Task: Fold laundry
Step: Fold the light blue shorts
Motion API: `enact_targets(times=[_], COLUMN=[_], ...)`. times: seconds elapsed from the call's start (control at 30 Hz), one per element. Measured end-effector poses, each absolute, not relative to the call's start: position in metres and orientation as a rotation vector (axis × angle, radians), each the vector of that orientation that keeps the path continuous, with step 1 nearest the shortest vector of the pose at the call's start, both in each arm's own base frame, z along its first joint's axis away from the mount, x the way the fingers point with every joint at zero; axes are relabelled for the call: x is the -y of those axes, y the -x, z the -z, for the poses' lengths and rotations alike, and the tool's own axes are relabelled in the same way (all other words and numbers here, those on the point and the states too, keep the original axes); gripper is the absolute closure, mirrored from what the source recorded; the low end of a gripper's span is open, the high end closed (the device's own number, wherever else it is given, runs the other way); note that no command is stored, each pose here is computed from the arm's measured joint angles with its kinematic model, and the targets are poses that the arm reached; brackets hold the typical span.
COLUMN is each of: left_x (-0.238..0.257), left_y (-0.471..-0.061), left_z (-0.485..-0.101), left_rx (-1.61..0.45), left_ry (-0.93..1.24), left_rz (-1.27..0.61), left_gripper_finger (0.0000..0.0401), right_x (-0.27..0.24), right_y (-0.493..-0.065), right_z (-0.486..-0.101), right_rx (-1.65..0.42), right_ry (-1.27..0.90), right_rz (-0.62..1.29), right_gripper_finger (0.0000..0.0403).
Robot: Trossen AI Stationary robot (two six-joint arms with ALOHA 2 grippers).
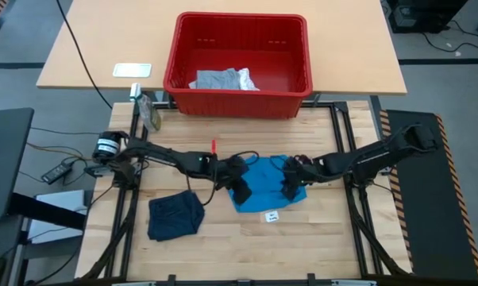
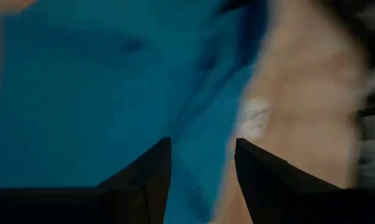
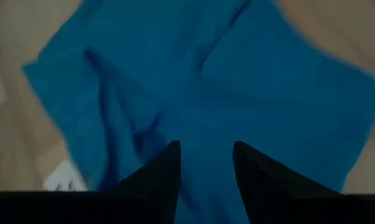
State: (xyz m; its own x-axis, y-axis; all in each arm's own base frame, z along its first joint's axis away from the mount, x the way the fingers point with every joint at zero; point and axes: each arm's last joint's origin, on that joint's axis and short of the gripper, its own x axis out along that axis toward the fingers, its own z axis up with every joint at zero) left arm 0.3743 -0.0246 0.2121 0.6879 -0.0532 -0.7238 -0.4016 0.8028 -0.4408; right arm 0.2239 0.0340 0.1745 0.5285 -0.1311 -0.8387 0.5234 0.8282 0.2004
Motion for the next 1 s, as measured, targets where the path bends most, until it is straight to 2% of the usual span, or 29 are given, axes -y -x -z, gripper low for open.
enact_targets(times=[0.13,0.23,0.33,0.47,0.57,0.7,0.83,1.0], left_x=[0.011,0.007,0.008,0.017,0.025,0.032,0.036,0.036], left_y=[-0.373,-0.374,-0.373,-0.369,-0.367,-0.366,-0.367,-0.374], left_z=[-0.201,-0.193,-0.191,-0.201,-0.212,-0.215,-0.212,-0.190], left_rx=[-0.844,-0.875,-0.894,-0.884,-0.850,-0.838,-0.841,-0.883], left_ry=[0.599,0.595,0.566,0.542,0.541,0.535,0.543,0.522], left_rz=[-0.283,-0.306,-0.294,-0.257,-0.224,-0.205,-0.203,-0.259], left_gripper_finger=[0.0225,0.0225,0.0225,0.0225,0.0228,0.0237,0.0244,0.0245], right_x=[-0.045,-0.056,-0.076,-0.110,-0.127,-0.138,-0.132,-0.111], right_y=[-0.223,-0.225,-0.226,-0.219,-0.207,-0.197,-0.199,-0.208], right_z=[-0.166,-0.159,-0.155,-0.162,-0.170,-0.175,-0.173,-0.172], right_rx=[-0.993,-1.047,-1.084,-1.103,-1.101,-1.032,-0.937,-0.867], right_ry=[-0.421,-0.420,-0.359,-0.357,-0.342,-0.230,-0.135,-0.143], right_rz=[0.391,0.304,0.099,-0.278,-0.379,-0.333,-0.104,0.145], right_gripper_finger=[0.0254,0.0257,0.0257,0.0264,0.0277,0.0289,0.0291,0.0291])
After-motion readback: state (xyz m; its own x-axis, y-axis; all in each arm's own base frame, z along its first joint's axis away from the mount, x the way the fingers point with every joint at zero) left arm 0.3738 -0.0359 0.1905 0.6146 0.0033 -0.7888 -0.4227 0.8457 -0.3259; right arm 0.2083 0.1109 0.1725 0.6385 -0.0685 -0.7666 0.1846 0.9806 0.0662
